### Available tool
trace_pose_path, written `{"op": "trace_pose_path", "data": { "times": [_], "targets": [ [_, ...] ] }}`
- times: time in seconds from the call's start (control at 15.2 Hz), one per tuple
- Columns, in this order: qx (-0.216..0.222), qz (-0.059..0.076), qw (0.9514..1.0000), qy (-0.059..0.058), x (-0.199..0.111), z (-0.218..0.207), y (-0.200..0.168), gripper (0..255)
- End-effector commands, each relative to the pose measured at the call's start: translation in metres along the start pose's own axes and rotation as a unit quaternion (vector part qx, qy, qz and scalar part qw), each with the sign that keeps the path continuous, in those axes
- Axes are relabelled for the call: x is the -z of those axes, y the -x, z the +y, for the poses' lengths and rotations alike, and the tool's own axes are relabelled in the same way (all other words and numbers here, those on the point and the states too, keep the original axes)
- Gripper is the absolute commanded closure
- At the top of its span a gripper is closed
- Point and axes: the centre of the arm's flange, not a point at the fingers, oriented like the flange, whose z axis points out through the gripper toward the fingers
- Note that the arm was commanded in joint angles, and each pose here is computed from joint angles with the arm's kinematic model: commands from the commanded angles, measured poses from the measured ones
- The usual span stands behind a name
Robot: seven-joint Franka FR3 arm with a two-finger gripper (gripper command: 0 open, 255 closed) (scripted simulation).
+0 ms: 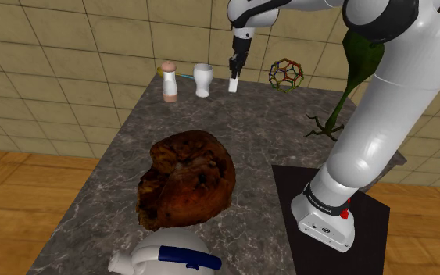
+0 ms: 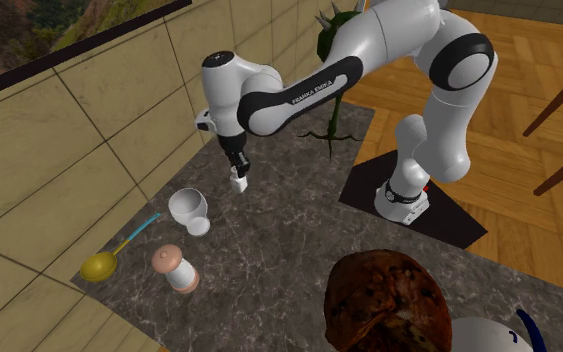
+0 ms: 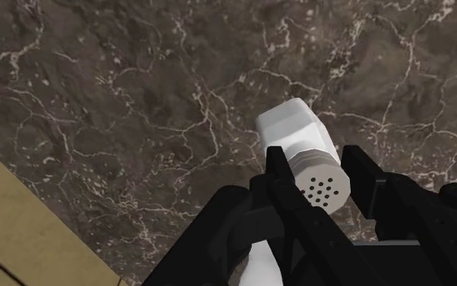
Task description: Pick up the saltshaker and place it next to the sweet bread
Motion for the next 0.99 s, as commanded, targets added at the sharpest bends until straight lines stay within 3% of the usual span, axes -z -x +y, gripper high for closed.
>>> {"op": "trace_pose_path", "data": {
  "times": [0.0,0.92],
  "targets": [
    [0.000,0.000,1.0000,0.000,0.011,0.000,0.000,255],
    [0.000,0.000,1.0000,0.000,0.085,0.000,-0.001,255]
  ]
}}
